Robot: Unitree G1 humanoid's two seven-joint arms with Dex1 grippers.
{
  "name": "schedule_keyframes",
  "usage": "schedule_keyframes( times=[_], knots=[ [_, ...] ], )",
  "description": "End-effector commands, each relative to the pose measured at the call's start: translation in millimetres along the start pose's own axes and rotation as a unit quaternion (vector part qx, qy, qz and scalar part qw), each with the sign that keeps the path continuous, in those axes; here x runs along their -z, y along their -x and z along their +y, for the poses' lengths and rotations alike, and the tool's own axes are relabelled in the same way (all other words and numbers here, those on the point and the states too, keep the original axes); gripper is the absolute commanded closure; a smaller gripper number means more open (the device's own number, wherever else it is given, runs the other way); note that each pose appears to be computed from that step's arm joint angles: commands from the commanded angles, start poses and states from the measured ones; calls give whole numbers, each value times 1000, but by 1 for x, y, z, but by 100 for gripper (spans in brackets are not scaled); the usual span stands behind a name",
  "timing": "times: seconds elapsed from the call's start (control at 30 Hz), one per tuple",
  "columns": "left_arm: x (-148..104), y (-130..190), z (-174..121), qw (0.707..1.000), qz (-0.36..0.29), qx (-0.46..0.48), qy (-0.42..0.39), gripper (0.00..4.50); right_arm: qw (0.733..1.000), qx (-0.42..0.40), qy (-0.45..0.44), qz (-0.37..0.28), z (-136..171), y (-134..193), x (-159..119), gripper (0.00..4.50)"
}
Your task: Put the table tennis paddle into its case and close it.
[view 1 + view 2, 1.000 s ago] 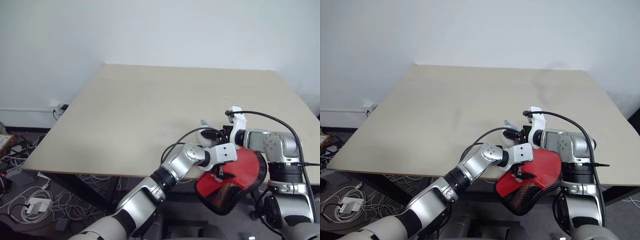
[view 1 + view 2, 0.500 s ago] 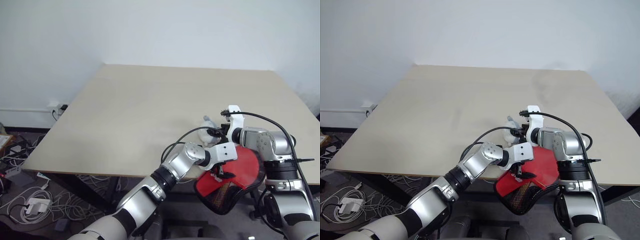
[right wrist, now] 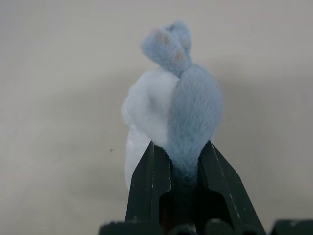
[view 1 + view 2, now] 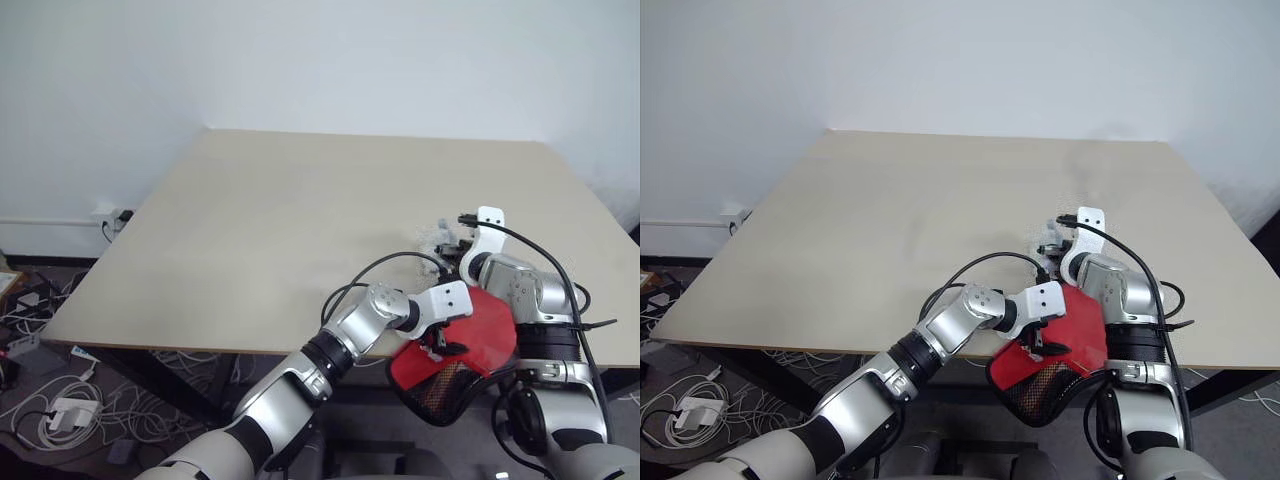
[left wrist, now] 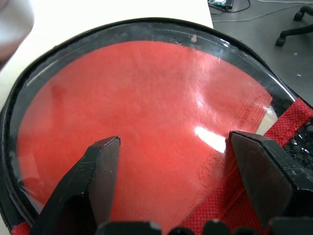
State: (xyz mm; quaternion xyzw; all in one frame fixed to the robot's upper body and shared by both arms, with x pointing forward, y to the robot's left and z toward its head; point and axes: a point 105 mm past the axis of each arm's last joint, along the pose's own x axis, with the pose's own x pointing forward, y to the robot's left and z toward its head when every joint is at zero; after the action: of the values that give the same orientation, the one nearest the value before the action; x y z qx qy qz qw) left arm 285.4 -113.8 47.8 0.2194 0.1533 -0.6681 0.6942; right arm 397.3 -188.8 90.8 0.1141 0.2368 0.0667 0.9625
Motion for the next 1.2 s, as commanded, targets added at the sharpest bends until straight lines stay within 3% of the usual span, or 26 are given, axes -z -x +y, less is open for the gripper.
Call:
schedule_keyframes(
  times=[0.03,0.33,0.57,0.77,1.0,1.2],
  knots=[
    [42,-8,-9,995,89,0,46,69,994,29,-49,-93,-17,15,-52,441],
    [44,-4,-2,994,89,-10,59,69,977,123,-132,-109,-67,39,-58,441],
    [42,-4,0,994,87,-13,66,69,974,144,-132,-116,-79,63,-63,441],
    [40,-2,5,994,83,-20,73,69,966,193,-147,-88,-98,82,-49,441],
    [39,-1,8,993,80,-24,81,69,924,285,-245,-67,-121,101,-24,441],
    [38,-2,7,993,79,-23,83,69,896,346,-272,-57,-132,116,-12,441]
  ],
)
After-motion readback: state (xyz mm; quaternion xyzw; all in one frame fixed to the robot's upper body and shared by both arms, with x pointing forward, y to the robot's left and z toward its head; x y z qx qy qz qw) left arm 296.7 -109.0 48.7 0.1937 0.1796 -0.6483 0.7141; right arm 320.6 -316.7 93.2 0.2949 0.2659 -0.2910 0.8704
